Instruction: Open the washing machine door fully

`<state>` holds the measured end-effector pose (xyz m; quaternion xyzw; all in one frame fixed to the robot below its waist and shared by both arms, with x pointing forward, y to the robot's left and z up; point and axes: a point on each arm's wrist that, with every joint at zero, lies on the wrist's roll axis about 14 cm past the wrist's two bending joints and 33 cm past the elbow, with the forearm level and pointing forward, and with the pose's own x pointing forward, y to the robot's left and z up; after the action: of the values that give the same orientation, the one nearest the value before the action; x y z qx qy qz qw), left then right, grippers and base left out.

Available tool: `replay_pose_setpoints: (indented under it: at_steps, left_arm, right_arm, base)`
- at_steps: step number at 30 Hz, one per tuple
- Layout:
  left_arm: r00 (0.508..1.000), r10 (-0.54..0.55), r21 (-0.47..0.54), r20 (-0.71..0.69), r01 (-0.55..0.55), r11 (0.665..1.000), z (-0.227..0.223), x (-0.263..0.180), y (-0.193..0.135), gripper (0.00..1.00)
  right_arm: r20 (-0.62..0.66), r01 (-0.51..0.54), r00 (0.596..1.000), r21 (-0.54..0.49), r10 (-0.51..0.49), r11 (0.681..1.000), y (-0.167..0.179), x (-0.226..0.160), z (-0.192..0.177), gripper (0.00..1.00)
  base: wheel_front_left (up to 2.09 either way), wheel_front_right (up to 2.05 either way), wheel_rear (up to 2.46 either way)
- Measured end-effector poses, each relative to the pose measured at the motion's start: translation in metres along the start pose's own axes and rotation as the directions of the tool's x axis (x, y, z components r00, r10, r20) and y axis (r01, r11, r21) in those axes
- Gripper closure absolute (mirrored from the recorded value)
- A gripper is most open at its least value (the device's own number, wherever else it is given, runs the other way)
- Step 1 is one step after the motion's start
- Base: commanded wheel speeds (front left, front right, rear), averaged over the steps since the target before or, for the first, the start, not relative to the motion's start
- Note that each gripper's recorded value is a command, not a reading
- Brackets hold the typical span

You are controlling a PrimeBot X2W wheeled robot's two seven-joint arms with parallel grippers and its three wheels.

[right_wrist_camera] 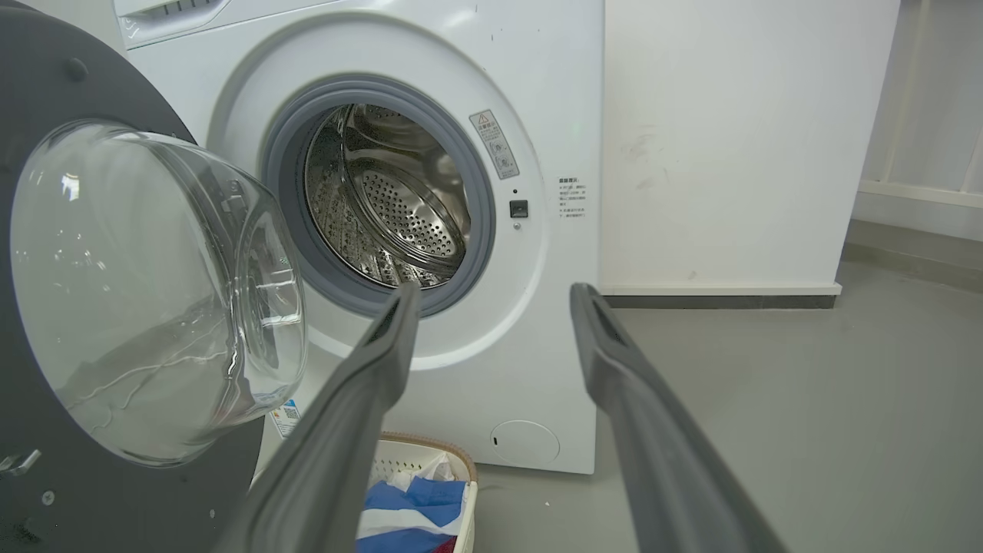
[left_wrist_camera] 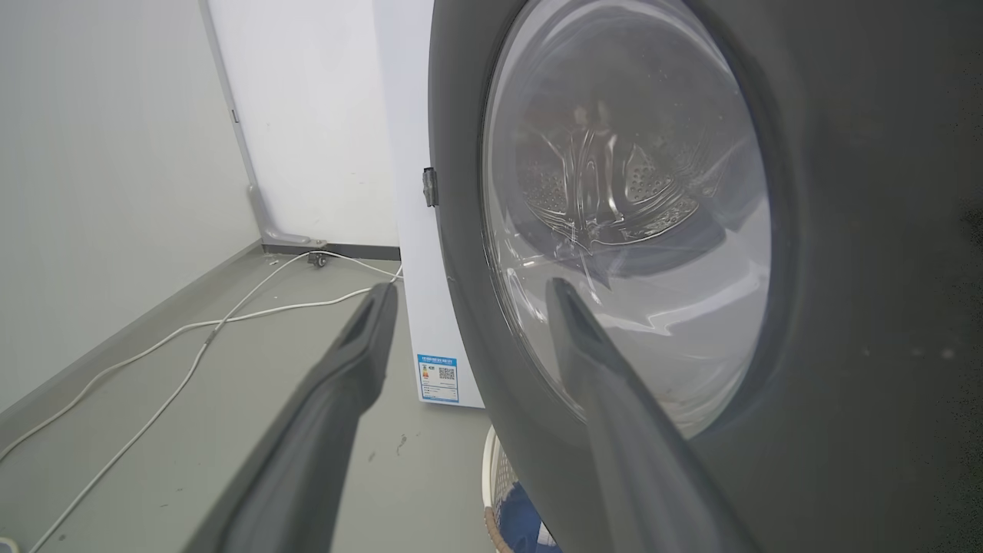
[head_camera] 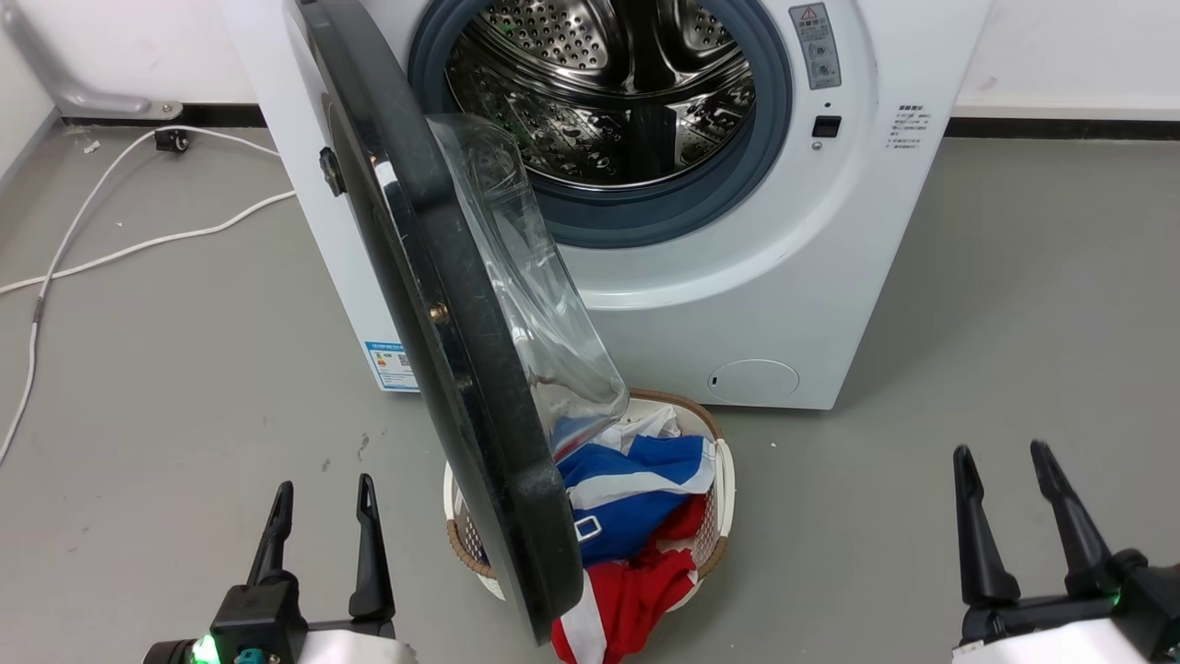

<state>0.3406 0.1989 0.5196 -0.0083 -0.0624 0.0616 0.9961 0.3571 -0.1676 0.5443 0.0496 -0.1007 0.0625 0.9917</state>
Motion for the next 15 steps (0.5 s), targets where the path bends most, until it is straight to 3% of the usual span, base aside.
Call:
replay_pose_setpoints:
  at_steps: [13, 14, 15]
  left_arm:
    - [1.0, 0.014, -0.015, -0.016, -0.014, 1.0, -0.005, -0.002, 0.003, 0.02]
    - [1.0, 0.015, -0.015, -0.017, -0.015, 1.0, -0.005, -0.002, 0.003, 0.55]
    - [1.0, 0.017, -0.012, -0.015, -0.017, 1.0, -0.004, -0.002, 0.003, 1.0]
  right_arm:
    - [-0.126, 0.033, 0.992, 0.017, -0.031, 0.999, -0.003, -0.018, -0.039, 0.0]
    - [-0.126, 0.033, 0.992, 0.018, -0.031, 0.999, -0.002, -0.018, -0.039, 0.0]
    - [-0.125, 0.033, 0.992, 0.022, -0.03, 0.999, -0.002, -0.018, -0.038, 0.0]
  base:
    - [0.0, 0.0, 0.0]
    - [0.0, 0.0, 0.0]
    - [0.0, 0.0, 0.0]
